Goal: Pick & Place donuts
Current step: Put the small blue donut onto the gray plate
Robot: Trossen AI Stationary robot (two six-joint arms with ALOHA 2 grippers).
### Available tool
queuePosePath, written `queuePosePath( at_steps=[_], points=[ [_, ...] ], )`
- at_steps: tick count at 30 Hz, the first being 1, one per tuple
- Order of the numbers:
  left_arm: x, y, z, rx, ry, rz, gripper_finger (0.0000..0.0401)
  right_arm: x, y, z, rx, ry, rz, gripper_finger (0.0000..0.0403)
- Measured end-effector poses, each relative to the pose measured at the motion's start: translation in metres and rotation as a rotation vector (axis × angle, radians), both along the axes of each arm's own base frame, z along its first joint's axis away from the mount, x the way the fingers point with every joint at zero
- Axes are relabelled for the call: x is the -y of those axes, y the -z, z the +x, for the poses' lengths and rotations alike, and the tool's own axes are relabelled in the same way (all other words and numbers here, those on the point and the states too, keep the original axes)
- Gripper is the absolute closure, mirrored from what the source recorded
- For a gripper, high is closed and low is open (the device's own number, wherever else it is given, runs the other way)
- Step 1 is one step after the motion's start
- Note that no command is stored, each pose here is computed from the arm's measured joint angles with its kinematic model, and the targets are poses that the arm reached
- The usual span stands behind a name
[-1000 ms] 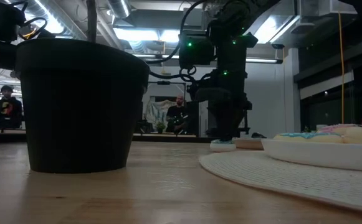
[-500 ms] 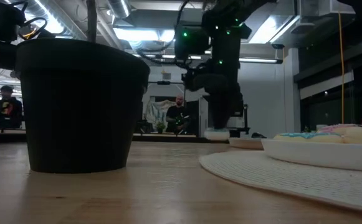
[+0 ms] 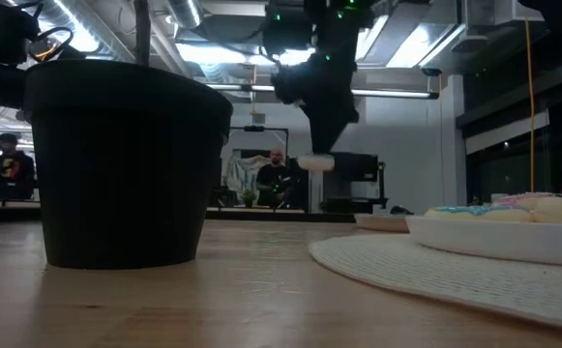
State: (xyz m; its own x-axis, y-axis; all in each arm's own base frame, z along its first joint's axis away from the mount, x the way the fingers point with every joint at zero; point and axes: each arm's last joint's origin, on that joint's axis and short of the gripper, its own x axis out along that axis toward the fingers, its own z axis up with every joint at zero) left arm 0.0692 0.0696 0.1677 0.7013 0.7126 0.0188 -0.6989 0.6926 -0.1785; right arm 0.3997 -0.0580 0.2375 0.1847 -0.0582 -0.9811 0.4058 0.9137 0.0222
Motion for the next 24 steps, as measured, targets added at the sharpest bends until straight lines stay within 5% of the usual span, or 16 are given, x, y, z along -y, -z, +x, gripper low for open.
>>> queuePosePath(
  at_steps=[12, 24],
  points=[
    [0.0, 0.0, 0.0, 0.0, 0.0, 0.0, 0.0131, 0.018, -0.029, 0.005, 0.083, 0.041, -0.014, 0.0375],
    [0.0, 0.0, 0.0, 0.0, 0.0, 0.0, 0.0131, 0.041, -0.027, -0.009, -0.001, 0.14, 0.007, 0.0375]
  ],
)
